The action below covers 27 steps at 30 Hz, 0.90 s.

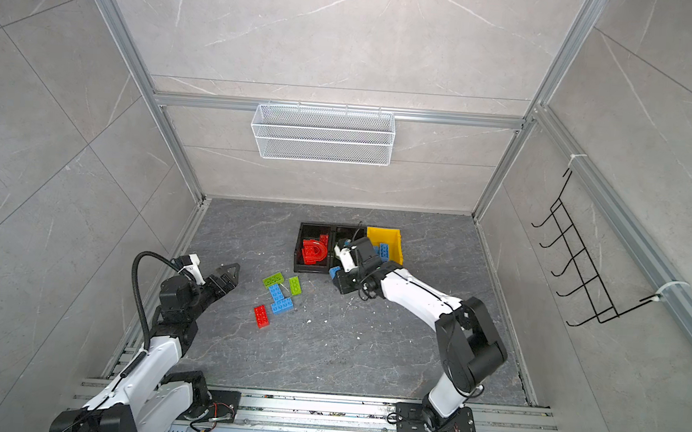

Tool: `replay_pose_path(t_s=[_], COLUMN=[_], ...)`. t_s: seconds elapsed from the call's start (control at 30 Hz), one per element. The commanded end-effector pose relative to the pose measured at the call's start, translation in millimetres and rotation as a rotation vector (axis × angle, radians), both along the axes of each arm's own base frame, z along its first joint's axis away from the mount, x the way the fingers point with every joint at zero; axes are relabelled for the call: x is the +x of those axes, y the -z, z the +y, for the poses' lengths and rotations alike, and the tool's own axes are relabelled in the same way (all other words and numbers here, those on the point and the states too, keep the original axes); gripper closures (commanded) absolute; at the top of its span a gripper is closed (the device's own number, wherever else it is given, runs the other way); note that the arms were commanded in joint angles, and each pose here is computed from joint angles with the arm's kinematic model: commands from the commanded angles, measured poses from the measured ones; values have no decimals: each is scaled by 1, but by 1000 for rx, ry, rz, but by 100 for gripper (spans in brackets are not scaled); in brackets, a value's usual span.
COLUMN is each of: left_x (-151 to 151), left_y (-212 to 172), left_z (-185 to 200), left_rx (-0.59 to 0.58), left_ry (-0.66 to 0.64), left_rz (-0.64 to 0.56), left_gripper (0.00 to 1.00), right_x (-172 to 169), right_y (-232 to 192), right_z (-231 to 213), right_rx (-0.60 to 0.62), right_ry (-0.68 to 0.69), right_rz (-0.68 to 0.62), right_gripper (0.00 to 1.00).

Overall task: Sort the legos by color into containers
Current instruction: 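Carry the blue brick with the right gripper into the yellow bin and release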

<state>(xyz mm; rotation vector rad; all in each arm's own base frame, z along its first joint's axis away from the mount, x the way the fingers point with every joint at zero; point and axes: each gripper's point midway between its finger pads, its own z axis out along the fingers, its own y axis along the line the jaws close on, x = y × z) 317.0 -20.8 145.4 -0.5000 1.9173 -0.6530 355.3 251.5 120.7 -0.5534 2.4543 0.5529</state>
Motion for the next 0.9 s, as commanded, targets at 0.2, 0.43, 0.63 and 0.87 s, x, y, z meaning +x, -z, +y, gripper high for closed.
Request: replay_pose_path(t_s=[0.2, 0.43, 0.63, 0.87], left_x=[6, 6, 6, 6], left_y=[-31, -30, -30, -29], left_z=[-6, -5, -4, -3], left_rx=[38, 40, 46, 52], left_ry=[35, 30, 26, 20], left_rz=[-104, -97, -98, -94], left_gripper=[0, 0, 0, 0], right_x=[68, 91, 105, 118], right_y=[-19, -19, -15, -5], right_z=[-83, -105, -109, -108], right_rx=[123, 100, 95, 89], right_ry=[250, 323, 334, 343], right_rz=[10, -4, 1, 17], right_gripper=[82, 81, 79, 70])
